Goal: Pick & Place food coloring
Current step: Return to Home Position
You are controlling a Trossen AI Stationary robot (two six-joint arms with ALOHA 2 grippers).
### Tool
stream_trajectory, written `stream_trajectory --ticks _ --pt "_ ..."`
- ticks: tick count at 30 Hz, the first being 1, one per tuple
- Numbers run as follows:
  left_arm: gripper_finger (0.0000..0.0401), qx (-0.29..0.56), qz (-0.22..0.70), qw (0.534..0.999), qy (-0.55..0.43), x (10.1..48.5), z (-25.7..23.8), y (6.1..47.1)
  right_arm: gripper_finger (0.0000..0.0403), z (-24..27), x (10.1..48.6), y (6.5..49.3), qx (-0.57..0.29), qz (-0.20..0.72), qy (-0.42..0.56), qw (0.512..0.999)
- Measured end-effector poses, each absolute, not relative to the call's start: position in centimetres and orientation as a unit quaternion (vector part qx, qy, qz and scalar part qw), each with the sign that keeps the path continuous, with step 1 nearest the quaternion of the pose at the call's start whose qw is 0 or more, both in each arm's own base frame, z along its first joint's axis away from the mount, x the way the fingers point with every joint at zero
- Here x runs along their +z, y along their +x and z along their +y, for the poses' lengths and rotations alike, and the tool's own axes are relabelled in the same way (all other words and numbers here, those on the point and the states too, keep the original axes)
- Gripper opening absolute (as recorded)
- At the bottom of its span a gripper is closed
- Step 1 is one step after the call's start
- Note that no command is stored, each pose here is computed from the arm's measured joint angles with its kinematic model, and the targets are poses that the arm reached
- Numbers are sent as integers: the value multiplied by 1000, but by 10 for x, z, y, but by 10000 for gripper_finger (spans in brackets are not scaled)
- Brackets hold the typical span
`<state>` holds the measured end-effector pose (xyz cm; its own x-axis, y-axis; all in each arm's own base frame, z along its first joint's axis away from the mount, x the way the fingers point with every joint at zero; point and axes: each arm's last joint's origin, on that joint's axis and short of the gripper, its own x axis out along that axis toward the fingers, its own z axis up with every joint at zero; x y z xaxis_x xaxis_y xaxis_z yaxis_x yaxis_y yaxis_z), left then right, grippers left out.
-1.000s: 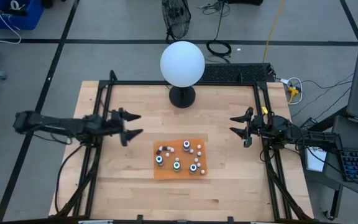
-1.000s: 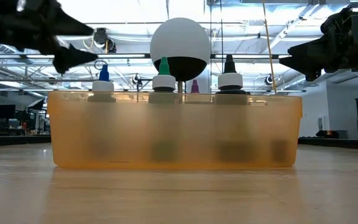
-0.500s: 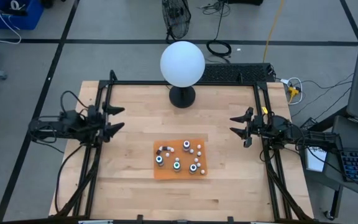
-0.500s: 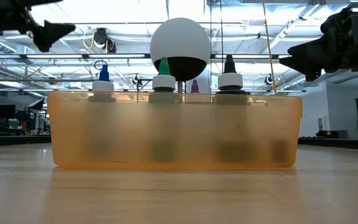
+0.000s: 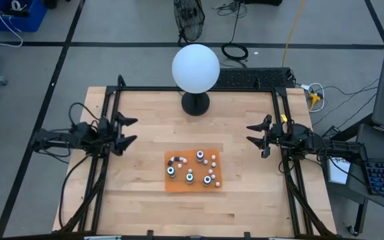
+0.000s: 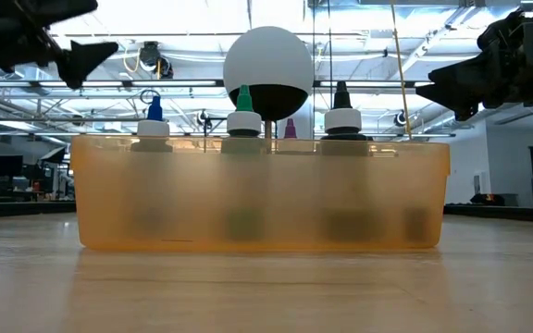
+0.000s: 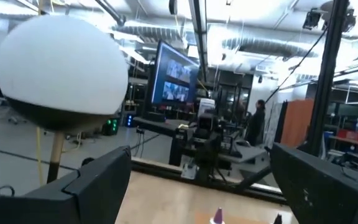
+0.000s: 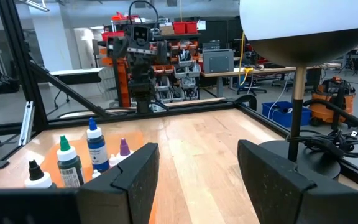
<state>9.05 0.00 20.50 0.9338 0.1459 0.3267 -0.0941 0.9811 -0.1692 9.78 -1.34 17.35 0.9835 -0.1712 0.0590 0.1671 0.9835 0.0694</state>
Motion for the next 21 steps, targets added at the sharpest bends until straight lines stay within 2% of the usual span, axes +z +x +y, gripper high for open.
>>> stream_trajectory --ticks 9,15,21 --pt "379 51 -104 989 -87 186 -1 96 208 -13 173 98 -85 -32 32 995" --pt "379 112 -36 987 -107 172 2 97 208 -13 173 98 -85 -32 32 995" --pt "379 50 -16 994 -97 170 -2 98 208 -13 173 98 -85 -32 32 995"
